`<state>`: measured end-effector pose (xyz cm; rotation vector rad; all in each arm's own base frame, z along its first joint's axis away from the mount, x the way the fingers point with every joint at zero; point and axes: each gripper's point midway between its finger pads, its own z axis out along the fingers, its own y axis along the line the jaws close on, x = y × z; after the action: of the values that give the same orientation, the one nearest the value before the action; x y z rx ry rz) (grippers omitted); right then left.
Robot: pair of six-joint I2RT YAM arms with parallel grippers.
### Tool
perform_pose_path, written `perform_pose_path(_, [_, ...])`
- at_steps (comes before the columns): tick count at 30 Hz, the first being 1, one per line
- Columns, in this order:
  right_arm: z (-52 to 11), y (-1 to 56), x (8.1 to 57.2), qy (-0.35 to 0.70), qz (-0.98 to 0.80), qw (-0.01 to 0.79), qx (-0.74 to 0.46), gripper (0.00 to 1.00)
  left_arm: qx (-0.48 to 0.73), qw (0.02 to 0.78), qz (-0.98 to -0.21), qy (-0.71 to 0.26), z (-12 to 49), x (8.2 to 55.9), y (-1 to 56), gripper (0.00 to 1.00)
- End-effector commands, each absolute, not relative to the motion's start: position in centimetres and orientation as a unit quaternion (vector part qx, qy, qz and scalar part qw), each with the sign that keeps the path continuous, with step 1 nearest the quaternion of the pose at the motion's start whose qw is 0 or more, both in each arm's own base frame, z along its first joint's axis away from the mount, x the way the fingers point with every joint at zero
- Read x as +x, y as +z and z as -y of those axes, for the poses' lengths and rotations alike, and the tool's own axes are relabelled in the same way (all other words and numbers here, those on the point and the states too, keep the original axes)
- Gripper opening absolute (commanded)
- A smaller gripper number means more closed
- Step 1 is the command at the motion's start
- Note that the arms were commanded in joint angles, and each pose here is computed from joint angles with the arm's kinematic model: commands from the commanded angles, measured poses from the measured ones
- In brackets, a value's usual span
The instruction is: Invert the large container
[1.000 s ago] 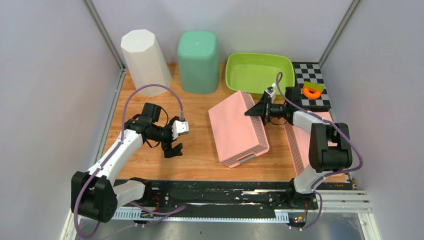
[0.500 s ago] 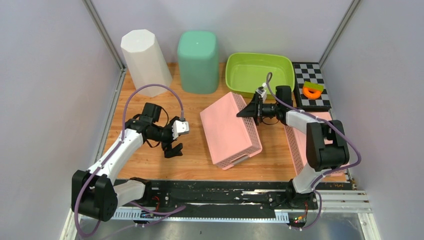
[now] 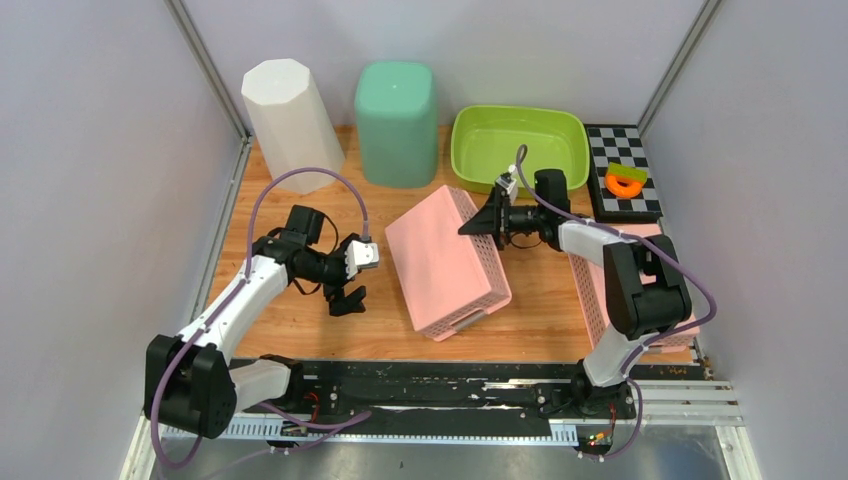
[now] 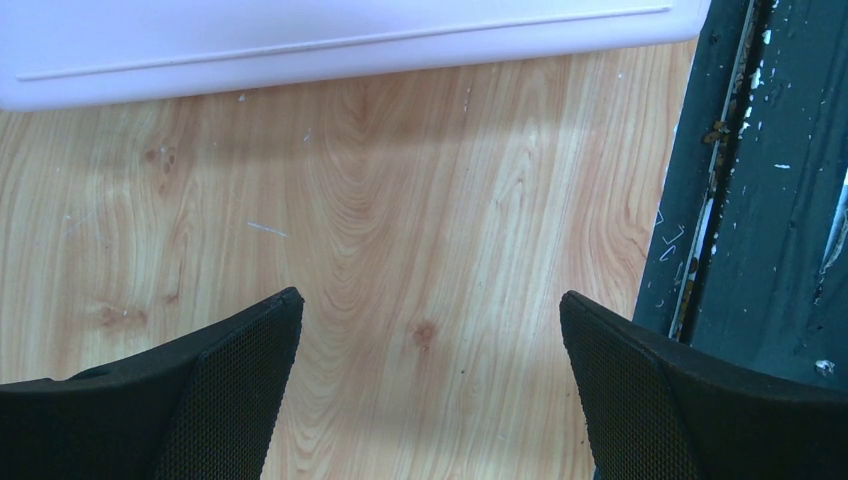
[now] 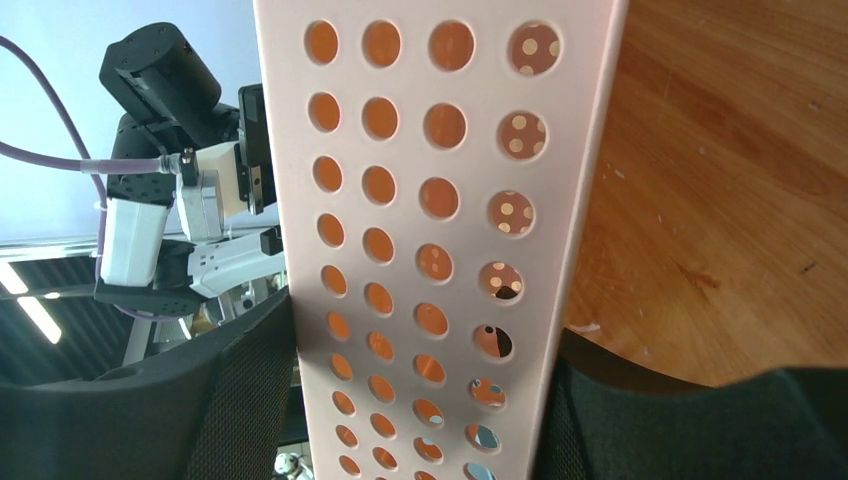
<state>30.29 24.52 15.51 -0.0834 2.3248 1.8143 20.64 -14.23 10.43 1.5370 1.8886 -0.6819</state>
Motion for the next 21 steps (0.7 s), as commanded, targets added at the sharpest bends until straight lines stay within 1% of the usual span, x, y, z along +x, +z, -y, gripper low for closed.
perform_pose_path(1, [-23.6,8.5,33.0,0.491,-0.854,0.161,0.048,0.67,0.582,0.309,-0.708,-0.254,14.2,21.3,11.0,1.0])
perform_pose_path(13, [-24.6,8.4,34.6,0.466,-0.857,0.202,0.083,0.67,0.582,0.31,-0.708,-0.253,14.2,21.3,11.1,1.0])
perform_pose_path(21, [-26.2,8.5,35.5,0.475,-0.849,0.214,0.092,0.67,0.583,0.315,-0.706,-0.25,14.2,21.3,11.3,1.0])
